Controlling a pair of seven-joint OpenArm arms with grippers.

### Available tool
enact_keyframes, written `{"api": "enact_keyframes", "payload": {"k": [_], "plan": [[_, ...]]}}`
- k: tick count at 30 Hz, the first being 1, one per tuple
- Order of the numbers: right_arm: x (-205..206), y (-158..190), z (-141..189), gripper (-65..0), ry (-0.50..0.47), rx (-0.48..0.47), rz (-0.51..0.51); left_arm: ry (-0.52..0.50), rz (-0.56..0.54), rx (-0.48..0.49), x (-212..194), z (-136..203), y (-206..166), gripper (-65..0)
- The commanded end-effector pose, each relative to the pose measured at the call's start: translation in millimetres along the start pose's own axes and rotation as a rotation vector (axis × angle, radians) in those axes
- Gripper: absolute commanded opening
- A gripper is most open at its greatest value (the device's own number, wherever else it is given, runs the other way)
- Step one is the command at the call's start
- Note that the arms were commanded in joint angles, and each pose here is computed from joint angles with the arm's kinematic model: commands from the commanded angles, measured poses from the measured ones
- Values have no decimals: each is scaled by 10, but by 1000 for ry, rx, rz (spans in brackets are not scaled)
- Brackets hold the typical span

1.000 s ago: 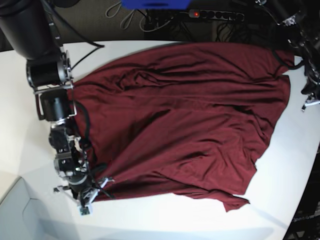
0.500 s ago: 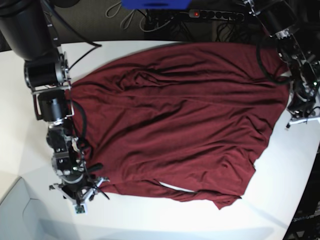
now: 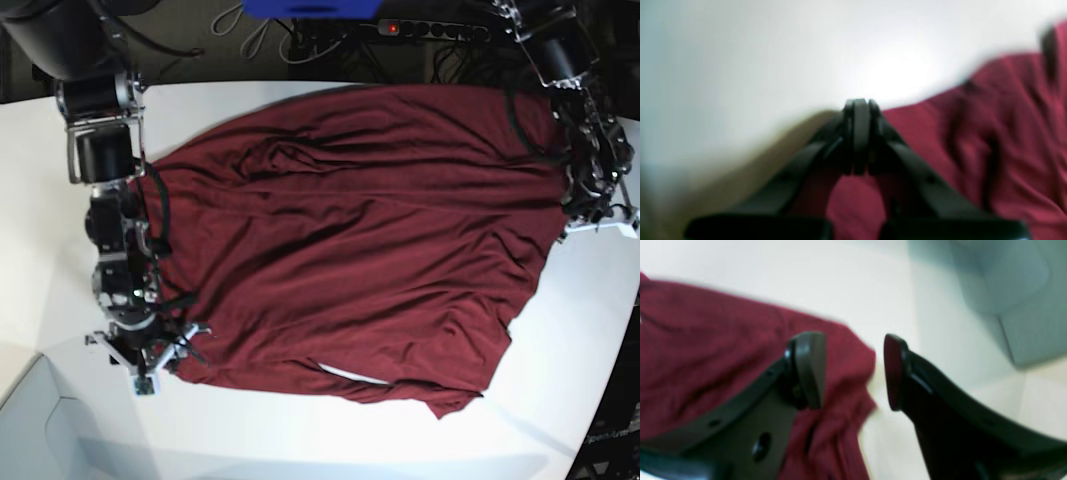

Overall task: Layout the t-shirt on the table in an organized manner, then fold the t-shirt properly
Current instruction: 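Slide the right gripper along the shirt side and grasp the hem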

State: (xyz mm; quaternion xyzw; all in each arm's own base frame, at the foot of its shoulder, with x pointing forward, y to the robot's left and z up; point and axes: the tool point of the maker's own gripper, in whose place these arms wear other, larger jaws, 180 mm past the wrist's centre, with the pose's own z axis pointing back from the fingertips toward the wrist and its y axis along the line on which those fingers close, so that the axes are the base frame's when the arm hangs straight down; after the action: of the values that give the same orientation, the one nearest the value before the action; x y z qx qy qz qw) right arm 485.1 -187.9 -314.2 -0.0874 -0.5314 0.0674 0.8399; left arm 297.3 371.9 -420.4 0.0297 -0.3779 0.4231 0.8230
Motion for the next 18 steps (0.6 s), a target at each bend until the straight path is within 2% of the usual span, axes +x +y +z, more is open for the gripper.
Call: {"api": "enact_keyframes", "payload": {"k": [1,5,10,14,18], "plan": [[281,-20,59,-364,-67,-9,-15,-26,-4,4,64,-10,30,-649],[-113,56,188,-364,27,4,-24,-36,-14,53,50,-92,241,-649],[-651,90,244,-364,132,11,-14,-17,-7,75,-22,-130,337,-649],[-1021,-23,245,-369,189,-17,-43,-69,-9,35,169,-48,182,-649],[-1314,-232,283,-440,231,-65,-83,-172,-17,-44,490,143,-138,-649]]}}
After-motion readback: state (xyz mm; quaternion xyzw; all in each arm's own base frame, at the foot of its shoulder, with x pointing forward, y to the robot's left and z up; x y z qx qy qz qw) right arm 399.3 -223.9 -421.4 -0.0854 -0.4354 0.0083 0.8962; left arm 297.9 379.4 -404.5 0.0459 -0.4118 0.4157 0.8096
